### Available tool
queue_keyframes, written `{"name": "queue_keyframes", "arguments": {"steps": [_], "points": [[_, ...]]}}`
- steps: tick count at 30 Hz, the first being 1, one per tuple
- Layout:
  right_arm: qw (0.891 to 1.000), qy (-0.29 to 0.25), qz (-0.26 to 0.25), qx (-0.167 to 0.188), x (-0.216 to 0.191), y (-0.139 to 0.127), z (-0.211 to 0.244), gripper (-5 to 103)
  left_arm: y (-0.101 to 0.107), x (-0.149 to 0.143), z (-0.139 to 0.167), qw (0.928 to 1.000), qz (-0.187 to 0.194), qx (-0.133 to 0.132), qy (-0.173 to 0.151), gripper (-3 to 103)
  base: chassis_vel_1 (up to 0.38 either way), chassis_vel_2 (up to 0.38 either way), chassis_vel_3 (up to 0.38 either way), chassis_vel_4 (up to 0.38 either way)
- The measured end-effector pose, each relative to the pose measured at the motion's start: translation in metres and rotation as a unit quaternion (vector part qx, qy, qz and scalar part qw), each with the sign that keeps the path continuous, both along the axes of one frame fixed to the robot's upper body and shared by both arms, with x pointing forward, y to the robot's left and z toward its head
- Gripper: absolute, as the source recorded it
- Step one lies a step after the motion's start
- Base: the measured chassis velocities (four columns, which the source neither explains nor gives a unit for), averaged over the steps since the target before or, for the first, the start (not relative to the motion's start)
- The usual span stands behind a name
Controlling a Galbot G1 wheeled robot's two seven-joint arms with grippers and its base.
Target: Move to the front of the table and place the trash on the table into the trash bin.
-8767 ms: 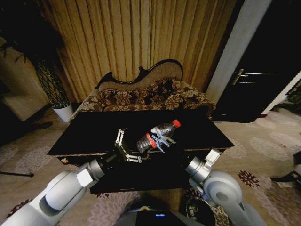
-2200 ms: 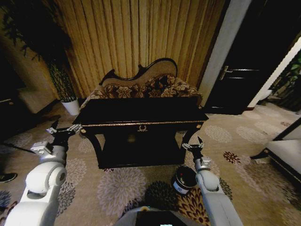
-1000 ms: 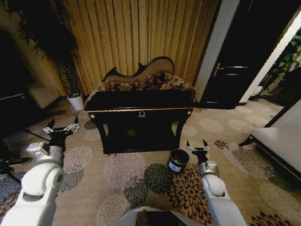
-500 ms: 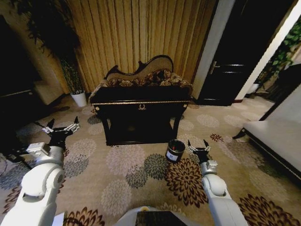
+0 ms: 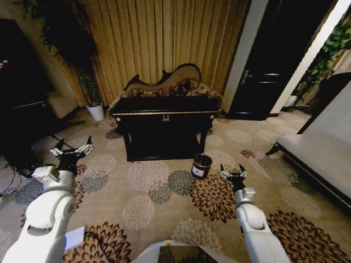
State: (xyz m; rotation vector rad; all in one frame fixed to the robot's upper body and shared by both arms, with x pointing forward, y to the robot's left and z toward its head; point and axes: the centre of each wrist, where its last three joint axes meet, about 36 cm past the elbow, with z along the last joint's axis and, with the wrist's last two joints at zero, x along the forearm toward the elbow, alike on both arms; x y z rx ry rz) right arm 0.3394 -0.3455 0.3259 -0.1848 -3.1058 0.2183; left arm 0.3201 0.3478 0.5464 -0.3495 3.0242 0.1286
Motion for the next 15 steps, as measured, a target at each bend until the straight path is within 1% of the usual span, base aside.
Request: {"name": "queue_keyframes", "arguments": {"steps": [5, 11, 12, 13, 15], "points": [[1.0, -0.003, 0.0, 0.003, 0.001, 0.002, -0.001, 100, -0.002, 0.0, -0.002, 1.0, 0.0, -0.002, 0.0, 100, 0.122, -0.137, -0.105, 0.121], [1.0, -0.007, 0.001, 0.008, 0.001, 0.004, 0.001, 100, -0.004, 0.001, -0.011, 0.9999, 0.0, -0.013, -0.002, 100, 0.005, -0.005, -0.009, 0.0], [1.0, -0.012, 0.003, 0.012, 0.002, 0.006, 0.005, 100, -0.004, 0.003, -0.017, 0.9998, 0.0, -0.018, -0.008, 100, -0.053, 0.032, 0.043, -0.041], [1.0, -0.012, 0.003, 0.012, 0.002, 0.006, 0.005, 100, -0.004, 0.003, -0.017, 0.9998, 0.0, -0.018, -0.008, 100, -0.053, 0.032, 0.043, -0.041], [0.999, -0.018, 0.009, 0.036, 0.004, 0.011, 0.019, 100, -0.003, 0.008, -0.033, 0.9993, 0.0, -0.03, -0.024, 100, -0.026, 0.019, 0.023, -0.02]]}}
